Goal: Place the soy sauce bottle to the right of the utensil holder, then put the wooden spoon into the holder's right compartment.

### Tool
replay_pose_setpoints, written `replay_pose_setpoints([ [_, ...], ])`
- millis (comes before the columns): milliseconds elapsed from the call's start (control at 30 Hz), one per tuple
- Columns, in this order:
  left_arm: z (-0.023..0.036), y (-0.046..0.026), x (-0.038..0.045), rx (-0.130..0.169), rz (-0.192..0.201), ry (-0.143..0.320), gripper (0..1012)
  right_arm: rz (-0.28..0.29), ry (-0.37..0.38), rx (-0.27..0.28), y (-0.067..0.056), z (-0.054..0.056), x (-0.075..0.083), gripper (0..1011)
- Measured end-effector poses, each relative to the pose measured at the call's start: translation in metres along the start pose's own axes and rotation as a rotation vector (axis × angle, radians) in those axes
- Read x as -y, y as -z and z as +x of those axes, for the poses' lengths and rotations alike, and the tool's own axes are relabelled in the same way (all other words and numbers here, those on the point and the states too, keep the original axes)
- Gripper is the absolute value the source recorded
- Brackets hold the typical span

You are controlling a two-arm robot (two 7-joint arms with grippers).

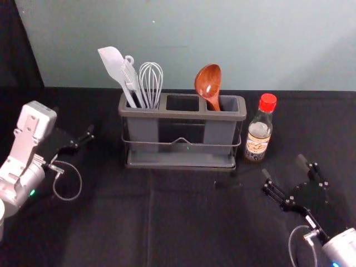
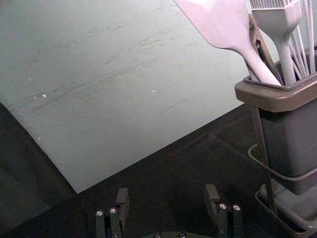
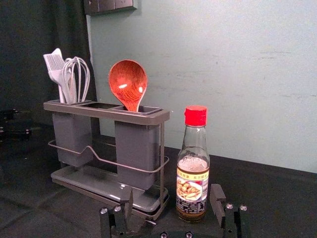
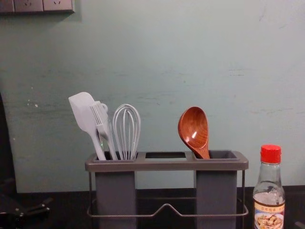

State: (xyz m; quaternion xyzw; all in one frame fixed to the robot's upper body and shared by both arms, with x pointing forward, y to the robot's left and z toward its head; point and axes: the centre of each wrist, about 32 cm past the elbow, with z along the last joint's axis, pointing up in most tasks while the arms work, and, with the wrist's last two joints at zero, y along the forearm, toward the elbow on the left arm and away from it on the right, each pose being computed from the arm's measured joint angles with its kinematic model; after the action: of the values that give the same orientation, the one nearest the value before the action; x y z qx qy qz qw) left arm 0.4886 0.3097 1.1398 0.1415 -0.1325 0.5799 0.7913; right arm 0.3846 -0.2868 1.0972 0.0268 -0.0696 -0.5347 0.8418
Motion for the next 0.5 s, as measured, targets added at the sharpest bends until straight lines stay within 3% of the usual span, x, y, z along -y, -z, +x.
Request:
replay_pose_setpoints([
  [500, 0.0000, 0.0000, 0.0000, 0.000, 0.000, 0.000, 1005, -0.003, 0.000, -0.004, -0.0014, 0.0004, 0.0009, 1003],
])
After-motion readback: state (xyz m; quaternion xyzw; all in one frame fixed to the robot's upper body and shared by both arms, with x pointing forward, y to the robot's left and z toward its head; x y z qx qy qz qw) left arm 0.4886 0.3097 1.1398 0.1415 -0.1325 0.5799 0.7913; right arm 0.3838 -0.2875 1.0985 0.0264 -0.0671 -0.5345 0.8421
